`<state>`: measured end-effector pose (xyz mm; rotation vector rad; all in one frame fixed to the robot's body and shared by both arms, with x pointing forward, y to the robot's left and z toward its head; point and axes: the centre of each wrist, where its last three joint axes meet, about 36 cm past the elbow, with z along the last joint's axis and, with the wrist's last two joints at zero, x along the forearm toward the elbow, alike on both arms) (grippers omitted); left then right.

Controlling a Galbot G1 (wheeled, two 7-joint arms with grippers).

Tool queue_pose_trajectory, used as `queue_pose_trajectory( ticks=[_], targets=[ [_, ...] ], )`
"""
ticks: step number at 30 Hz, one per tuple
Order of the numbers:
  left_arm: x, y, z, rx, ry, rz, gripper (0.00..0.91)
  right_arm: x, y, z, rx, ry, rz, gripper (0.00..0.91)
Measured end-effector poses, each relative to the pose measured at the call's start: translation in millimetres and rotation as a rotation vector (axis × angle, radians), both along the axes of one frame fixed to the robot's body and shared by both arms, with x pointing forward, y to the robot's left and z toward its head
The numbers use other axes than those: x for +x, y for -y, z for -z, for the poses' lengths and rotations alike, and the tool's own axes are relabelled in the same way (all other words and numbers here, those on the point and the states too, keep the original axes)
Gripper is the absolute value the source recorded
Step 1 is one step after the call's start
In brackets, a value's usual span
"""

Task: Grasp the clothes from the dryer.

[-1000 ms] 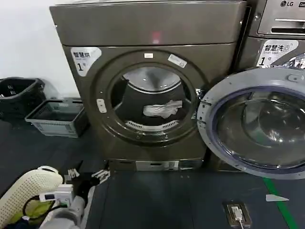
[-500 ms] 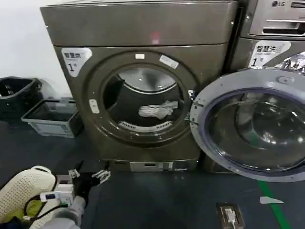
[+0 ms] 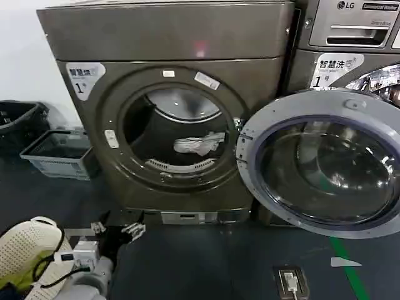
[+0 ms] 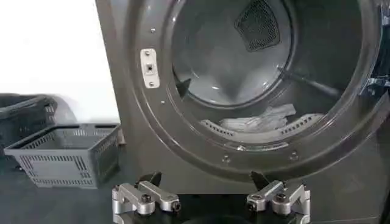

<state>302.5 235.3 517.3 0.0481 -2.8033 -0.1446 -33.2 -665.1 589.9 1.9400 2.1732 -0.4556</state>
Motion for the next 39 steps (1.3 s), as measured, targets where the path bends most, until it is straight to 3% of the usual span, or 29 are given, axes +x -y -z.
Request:
queue_pose_trajectory(
  ticks=[11,27,39],
  targets=[
    [0,0,0.1,-0.002,0.0,0.003,0.907,-4,0,0.0,-0.02,0.008,0.011,0.907],
    [1,2,3.0,0.01,-0.01,0.003,0.907,-13,-2,5.7,-0.021,0.094,0.041,0.907],
    [3,3,6.8,0.015,-0.021,0.005,0.907,-12,-3,12.7,-0.01,0.12,0.047,0.907]
  ],
)
